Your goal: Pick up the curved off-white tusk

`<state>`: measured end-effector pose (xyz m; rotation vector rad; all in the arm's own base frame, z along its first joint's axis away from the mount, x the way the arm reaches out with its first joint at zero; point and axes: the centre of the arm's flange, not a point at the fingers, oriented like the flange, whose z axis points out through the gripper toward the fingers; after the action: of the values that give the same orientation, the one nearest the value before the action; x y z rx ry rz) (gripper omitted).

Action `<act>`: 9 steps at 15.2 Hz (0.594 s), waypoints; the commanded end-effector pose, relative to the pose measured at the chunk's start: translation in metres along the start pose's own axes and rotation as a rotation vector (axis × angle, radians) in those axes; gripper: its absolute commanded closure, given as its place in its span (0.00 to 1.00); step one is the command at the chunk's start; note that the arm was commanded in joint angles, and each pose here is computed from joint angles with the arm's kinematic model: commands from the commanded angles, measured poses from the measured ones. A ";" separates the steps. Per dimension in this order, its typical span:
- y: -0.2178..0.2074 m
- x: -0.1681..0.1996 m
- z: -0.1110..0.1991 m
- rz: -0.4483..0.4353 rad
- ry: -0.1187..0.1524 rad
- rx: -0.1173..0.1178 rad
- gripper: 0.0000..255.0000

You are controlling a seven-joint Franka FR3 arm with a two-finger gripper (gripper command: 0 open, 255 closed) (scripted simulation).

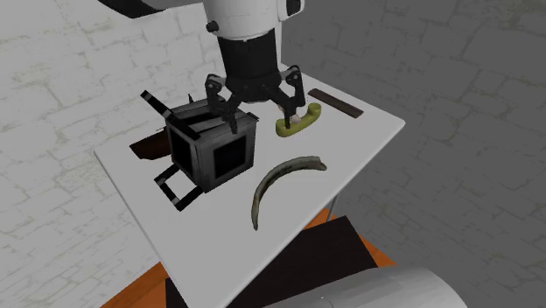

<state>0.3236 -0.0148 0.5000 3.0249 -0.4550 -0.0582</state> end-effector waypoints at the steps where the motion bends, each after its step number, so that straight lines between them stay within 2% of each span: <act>1: 0.000 0.012 0.024 0.072 0.007 0.011 0.00; 9: 0.003 0.049 0.122 0.346 0.024 0.048 0.00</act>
<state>0.3586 -0.0379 0.3891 2.9522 -0.9235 -0.0010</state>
